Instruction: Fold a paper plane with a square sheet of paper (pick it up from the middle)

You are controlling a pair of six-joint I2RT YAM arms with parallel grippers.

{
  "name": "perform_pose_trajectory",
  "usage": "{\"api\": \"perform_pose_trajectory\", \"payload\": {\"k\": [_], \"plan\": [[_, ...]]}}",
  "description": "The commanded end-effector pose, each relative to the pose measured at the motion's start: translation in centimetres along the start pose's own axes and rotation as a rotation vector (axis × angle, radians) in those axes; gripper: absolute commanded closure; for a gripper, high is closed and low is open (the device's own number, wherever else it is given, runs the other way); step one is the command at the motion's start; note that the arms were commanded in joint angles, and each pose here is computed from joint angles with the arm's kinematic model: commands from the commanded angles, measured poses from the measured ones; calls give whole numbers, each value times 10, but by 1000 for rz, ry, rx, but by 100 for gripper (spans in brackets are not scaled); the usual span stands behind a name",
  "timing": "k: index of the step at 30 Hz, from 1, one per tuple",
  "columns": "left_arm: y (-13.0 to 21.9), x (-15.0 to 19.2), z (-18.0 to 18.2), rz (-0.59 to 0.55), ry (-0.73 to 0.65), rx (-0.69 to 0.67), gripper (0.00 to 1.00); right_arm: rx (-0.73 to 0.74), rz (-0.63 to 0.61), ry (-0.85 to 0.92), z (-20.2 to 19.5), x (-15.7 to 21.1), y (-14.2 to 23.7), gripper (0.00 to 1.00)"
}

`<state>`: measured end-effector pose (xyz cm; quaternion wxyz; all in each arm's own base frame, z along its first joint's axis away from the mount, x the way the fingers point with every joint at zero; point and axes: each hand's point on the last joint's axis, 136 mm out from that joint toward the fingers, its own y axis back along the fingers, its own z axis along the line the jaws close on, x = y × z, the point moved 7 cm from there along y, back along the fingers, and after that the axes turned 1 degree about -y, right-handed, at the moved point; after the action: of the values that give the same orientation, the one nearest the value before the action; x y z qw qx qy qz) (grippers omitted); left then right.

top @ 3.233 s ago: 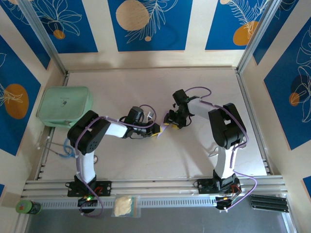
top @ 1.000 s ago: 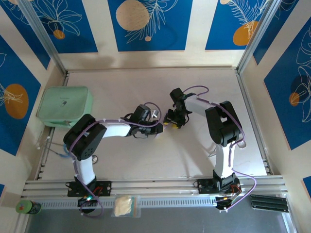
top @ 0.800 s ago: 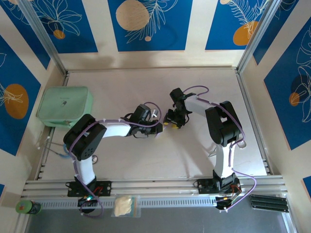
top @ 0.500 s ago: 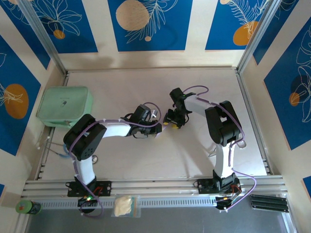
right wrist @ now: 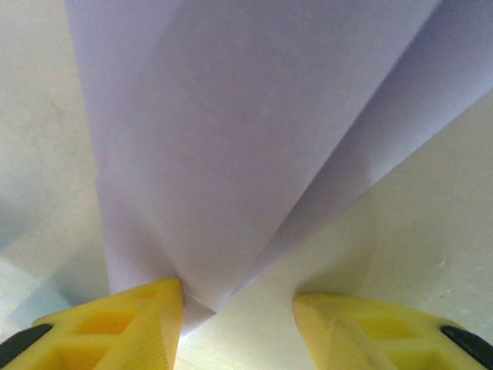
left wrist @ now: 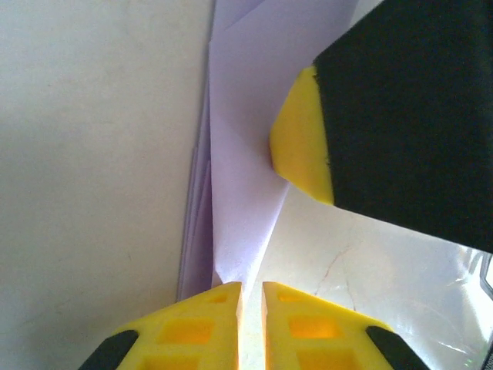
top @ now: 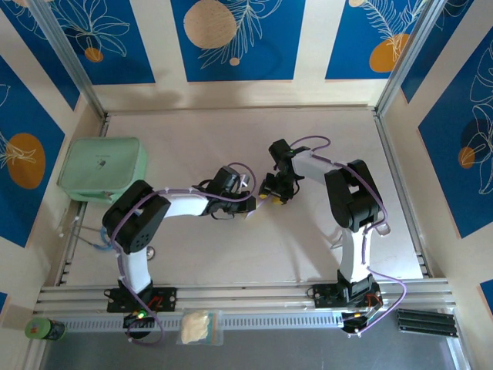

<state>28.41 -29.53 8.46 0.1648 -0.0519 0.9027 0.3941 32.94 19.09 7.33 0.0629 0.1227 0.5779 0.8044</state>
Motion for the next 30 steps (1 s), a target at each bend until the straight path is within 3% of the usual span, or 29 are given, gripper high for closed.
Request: {"api": "perform_pose_trajectory", "payload": {"k": [1, 30], "plan": [[-5, 0, 1, 10, -15, -32, 84, 234, 80, -58, -52, 9, -66, 51], [-8, 0, 7, 19, 2, -82, 85, 313, 93, -58, -59, 14, -79, 54]]}}
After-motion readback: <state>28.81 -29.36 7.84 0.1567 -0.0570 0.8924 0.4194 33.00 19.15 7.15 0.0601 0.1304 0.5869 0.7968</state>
